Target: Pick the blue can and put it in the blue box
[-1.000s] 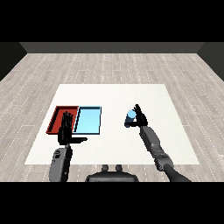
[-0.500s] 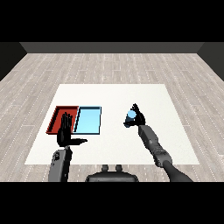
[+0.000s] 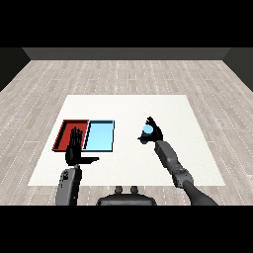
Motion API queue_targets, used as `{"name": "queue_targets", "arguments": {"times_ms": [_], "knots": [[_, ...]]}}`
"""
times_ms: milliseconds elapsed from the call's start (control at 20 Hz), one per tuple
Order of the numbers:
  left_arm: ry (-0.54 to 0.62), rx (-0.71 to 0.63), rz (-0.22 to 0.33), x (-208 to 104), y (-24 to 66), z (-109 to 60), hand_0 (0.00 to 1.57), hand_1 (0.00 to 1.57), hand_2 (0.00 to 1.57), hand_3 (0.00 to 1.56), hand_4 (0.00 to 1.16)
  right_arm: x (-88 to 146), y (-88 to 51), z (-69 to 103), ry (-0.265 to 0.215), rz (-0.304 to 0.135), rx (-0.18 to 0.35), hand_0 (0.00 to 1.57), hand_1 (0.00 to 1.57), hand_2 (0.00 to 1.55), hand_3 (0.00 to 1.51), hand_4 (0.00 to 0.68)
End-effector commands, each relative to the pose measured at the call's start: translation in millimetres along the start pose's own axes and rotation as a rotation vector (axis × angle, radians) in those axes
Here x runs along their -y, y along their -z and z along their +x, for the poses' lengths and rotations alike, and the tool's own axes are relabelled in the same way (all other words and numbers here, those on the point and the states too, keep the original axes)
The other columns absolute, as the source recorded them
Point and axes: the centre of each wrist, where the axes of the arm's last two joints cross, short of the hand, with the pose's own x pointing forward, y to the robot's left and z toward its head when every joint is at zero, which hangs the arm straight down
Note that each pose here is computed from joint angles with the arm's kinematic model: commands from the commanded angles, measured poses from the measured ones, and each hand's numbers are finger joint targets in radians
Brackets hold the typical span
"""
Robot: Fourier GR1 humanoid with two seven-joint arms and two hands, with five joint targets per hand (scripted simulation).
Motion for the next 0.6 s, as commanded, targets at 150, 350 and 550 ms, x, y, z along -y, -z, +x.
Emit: {"name": "queue_targets", "arguments": {"times_ms": [150, 350, 550], "knots": [[0.010, 0.009, 0.016, -1, 6.6, -8.9, 0.00, 0.00, 0.00, 0.00, 0.00, -14, 1.3, -5.6, -0.125, -0.057, -0.064, 1.56, 1.56, 1.48, 1.44, 0.659], [-0.002, 0.021, -0.011, 9, 14.3, 9.5, 0.00, 0.00, 0.00, 0.00, 0.00, 3, 1.1, 1.7, -0.136, -0.048, -0.078, 1.56, 1.56, 1.49, 1.44, 0.678], [-0.027, -0.029, -0.021, -2, 7.1, -3.9, 0.00, 0.00, 0.00, 0.00, 0.00, 1, 16.7, 25.7, -0.149, -0.038, -0.044, 1.55, 1.55, 1.48, 1.43, 0.672]]}}
